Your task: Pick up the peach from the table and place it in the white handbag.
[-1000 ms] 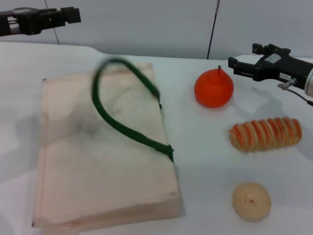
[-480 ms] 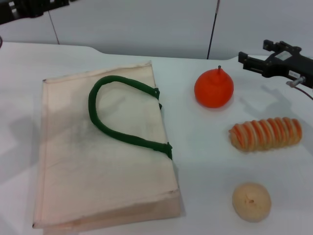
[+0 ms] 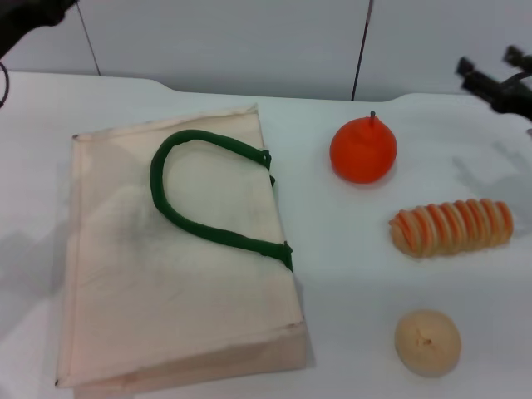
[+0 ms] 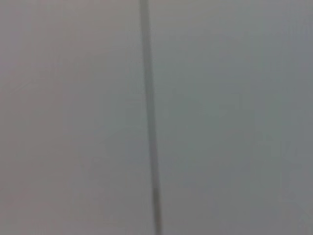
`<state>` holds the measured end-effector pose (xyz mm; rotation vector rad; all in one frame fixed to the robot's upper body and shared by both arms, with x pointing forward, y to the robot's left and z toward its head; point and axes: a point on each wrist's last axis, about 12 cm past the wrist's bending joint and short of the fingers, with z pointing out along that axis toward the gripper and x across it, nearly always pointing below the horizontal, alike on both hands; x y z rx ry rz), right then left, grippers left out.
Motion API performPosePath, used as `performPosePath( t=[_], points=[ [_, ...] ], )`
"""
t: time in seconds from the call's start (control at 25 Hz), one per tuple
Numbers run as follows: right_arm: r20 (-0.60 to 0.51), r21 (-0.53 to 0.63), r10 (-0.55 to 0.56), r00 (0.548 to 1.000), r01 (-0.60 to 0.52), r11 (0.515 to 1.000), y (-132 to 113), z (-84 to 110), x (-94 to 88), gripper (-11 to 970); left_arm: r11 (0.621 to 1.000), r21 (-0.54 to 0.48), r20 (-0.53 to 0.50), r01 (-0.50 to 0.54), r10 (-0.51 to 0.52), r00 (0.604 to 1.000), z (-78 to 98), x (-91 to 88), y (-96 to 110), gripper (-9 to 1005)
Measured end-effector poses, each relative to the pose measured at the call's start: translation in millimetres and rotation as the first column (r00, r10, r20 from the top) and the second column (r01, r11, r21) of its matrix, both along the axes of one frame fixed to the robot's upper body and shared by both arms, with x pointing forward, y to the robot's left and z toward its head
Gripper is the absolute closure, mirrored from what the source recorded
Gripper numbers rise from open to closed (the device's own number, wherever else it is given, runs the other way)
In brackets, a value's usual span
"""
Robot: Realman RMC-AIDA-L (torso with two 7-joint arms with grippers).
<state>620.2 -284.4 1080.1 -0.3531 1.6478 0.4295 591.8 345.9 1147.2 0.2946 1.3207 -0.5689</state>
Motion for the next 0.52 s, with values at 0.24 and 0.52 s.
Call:
performPosePath(
  t=[0.24,0.52],
  points=[
    [0.082,0.037,-0.16,0.984,0.158,0.987,-12.8,-9.7,-12.2,62,0.99,0.01,0.136,-0.139,0.136,0.981,-23.9,-12.6,-8.7,165],
    [0.143,0.097,-0.261,0.955,0.249,0.964,-17.8,-13.4,-24.3,63,0.966,-0.09,0.179,-0.24,0.253,0.951,-43.4,-20.9,-35.4,164]
  ],
)
